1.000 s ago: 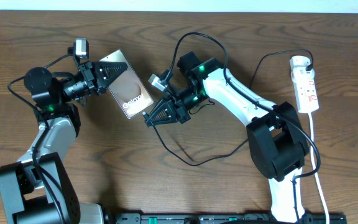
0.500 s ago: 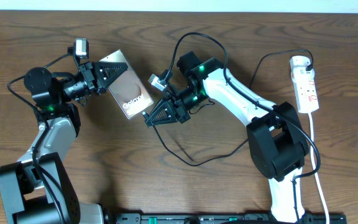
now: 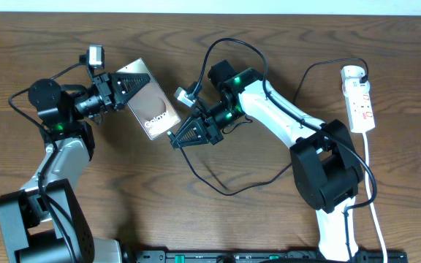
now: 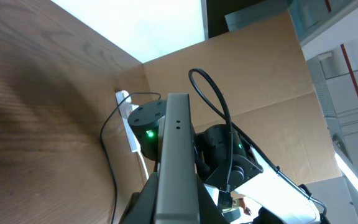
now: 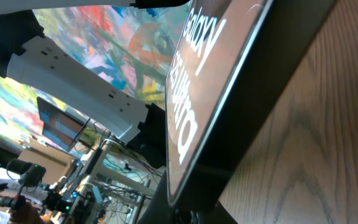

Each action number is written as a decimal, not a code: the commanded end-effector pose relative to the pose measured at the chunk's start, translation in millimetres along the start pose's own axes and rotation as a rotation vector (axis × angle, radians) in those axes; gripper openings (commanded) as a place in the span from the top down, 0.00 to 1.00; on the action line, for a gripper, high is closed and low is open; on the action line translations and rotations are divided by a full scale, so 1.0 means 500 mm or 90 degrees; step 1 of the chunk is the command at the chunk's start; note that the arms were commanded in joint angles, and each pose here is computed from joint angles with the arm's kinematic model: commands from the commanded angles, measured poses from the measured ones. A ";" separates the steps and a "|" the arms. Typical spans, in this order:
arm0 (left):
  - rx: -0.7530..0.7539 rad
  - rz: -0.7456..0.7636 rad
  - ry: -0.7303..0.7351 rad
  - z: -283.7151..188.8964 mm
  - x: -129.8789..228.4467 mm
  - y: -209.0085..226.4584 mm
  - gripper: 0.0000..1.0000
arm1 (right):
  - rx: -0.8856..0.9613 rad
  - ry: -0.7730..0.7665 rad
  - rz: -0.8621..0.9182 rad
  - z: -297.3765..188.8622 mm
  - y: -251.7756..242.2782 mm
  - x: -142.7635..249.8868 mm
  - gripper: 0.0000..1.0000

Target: Plug charger to phone and switch on socket

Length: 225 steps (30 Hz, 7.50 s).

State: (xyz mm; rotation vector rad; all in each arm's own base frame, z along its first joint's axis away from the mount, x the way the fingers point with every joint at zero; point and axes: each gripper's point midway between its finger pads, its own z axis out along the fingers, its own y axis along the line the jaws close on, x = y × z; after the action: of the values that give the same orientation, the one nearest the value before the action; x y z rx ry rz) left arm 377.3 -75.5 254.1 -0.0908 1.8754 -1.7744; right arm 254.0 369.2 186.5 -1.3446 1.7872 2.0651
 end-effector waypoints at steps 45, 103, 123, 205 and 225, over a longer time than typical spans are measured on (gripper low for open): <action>-0.002 0.072 0.006 -0.022 -0.006 -0.010 0.93 | 0.014 0.026 0.021 0.023 -0.005 0.001 0.99; 0.008 0.096 0.034 -0.008 0.014 -0.012 0.93 | 0.017 0.021 0.018 0.022 -0.011 -0.008 0.99; 0.017 0.113 0.057 -0.009 0.027 -0.015 0.93 | 0.021 0.017 0.018 0.014 -0.014 -0.011 0.99; -0.078 0.060 -0.097 -0.063 -0.038 0.074 0.93 | 0.122 -0.031 0.056 -0.047 -0.090 -0.080 0.01; -0.669 -0.259 -0.120 -0.246 0.163 0.419 0.93 | 0.479 -0.020 0.272 -0.211 -0.248 0.009 0.01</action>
State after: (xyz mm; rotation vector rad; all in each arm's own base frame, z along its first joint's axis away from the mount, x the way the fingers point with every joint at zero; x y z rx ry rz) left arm 328.5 16.8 37.8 -1.0466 2.4741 -0.9456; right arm 371.3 321.3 93.5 -0.7705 2.6108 1.3316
